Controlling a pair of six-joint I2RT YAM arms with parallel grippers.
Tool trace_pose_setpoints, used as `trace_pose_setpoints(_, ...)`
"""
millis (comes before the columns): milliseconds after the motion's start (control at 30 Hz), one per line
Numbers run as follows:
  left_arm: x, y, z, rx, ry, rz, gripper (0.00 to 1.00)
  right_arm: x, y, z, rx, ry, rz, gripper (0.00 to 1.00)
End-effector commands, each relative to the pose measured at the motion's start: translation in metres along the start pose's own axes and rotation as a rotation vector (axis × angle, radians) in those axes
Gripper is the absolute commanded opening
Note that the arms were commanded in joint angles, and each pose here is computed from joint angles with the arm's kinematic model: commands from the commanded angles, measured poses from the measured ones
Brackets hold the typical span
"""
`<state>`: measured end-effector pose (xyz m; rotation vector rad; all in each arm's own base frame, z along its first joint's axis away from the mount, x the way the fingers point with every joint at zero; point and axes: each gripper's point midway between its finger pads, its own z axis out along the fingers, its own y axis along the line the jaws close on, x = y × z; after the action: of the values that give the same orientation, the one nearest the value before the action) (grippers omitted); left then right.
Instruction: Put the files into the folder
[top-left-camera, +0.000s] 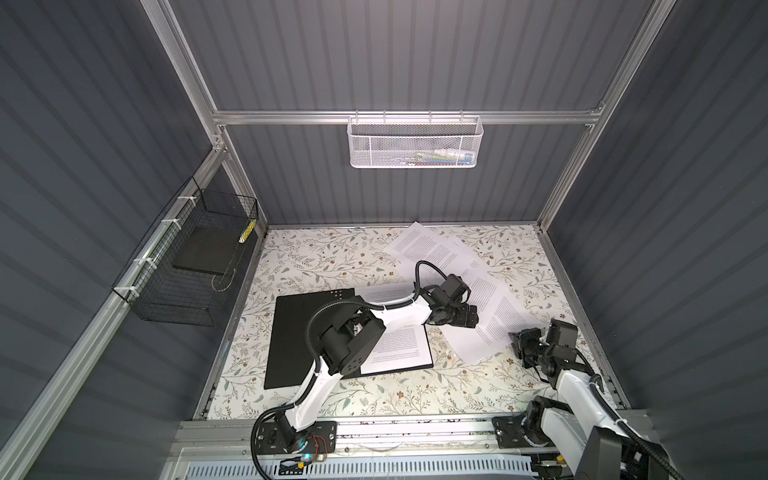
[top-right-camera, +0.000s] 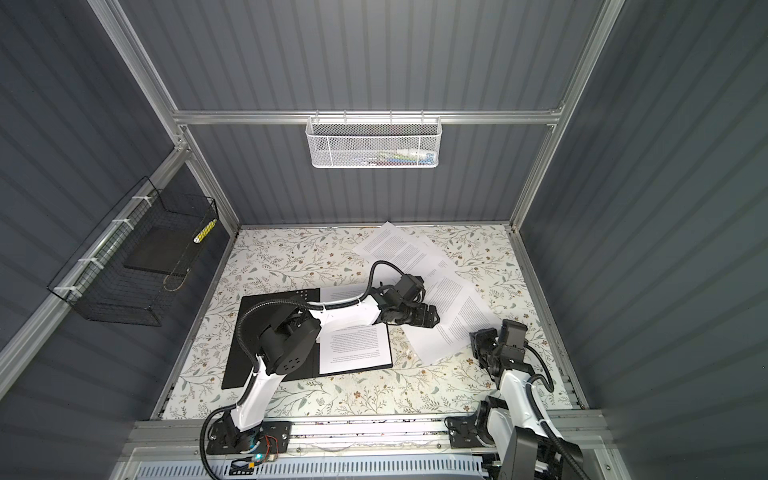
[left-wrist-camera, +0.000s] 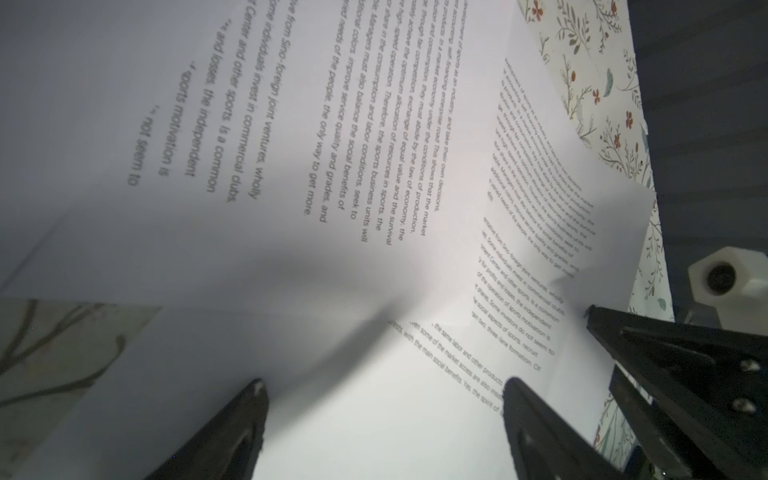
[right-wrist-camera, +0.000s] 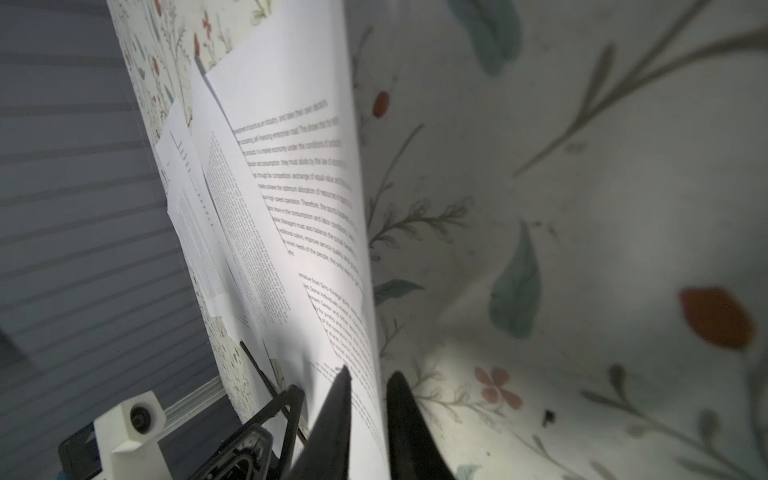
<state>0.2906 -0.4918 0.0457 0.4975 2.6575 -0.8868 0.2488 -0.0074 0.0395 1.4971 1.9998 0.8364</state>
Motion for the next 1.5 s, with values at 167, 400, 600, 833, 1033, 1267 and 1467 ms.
trace_pose_setpoints(167, 0.055, 0.049, 0.012, -0.161, 0.258, -0.016, 0.91, -0.004, 0.03, -0.013, -0.062, -0.04, -0.133, 0.0)
trace_pose_setpoints(400, 0.015, -0.004, -0.027, -0.027, 0.184, 0.138, 0.93, -0.009, 0.049, -0.034, -0.066, -0.085, -0.222, 0.0)
trace_pose_setpoints(600, -0.021, -0.052, -0.081, 0.083, 0.047, 0.278, 1.0, -0.01, 0.076, -0.058, -0.084, -0.097, -0.309, 0.0)
trace_pose_setpoints(833, -0.048, -0.084, -0.148, 0.161, -0.173, 0.359, 1.0, -0.011, 0.115, -0.087, -0.123, -0.111, -0.443, 0.0)
trace_pose_setpoints(1033, -0.057, -0.07, -0.19, 0.086, -0.353, 0.397, 1.0, -0.007, 0.142, -0.101, -0.148, -0.069, -0.535, 0.0)
trace_pose_setpoints(1267, -0.051, -0.026, -0.233, -0.092, -0.526, 0.399, 1.0, -0.002, 0.168, -0.106, -0.166, -0.009, -0.596, 0.0)
trace_pose_setpoints(1467, -0.032, 0.026, -0.277, -0.339, -0.583, 0.444, 1.0, 0.013, 0.198, -0.104, -0.168, 0.022, -0.684, 0.0)
